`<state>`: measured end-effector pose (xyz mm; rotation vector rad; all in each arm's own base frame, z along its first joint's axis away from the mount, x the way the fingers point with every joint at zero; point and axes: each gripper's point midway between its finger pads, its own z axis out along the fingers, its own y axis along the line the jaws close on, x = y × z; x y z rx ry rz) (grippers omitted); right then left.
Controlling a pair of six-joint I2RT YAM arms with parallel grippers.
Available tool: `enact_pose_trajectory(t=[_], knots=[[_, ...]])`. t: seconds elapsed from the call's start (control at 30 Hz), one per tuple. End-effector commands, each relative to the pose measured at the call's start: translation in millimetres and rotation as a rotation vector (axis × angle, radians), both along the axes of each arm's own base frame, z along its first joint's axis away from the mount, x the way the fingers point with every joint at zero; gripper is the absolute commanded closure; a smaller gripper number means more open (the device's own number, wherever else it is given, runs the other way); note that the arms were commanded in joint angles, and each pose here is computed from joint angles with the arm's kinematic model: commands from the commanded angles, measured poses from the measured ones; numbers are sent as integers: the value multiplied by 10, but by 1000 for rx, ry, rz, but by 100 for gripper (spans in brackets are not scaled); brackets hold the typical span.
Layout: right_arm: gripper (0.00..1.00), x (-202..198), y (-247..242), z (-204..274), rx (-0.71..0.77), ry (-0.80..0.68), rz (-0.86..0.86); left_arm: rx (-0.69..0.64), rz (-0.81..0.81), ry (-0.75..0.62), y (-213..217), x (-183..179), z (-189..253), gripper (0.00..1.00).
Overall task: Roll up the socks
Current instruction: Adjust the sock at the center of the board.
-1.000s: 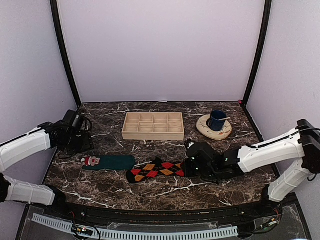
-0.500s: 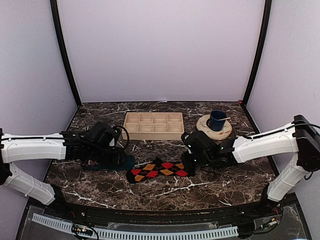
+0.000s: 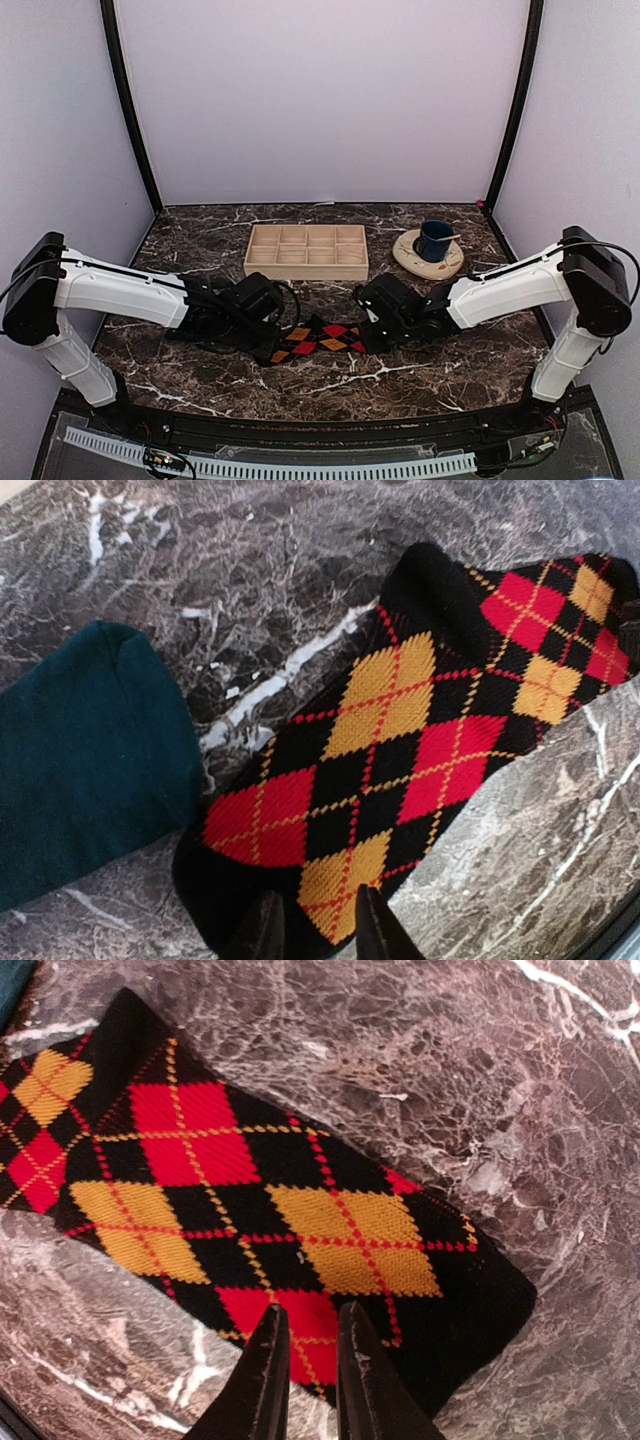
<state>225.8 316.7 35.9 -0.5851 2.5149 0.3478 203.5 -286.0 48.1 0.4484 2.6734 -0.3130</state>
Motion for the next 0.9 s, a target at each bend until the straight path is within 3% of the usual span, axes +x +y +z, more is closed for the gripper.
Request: enact_pose_trajectory(t=[0.0, 0.37, 0.87], knots=[[84, 104, 32, -53, 17, 10, -3, 25, -11, 19, -25, -6, -99, 74], [85, -66, -272, -311, -1, 102, -51, 77, -25, 38, -60, 27, -362, 74], [85, -611, -236, -392, 72, 210, -69, -54, -189, 12, -587, 305, -347, 75]])
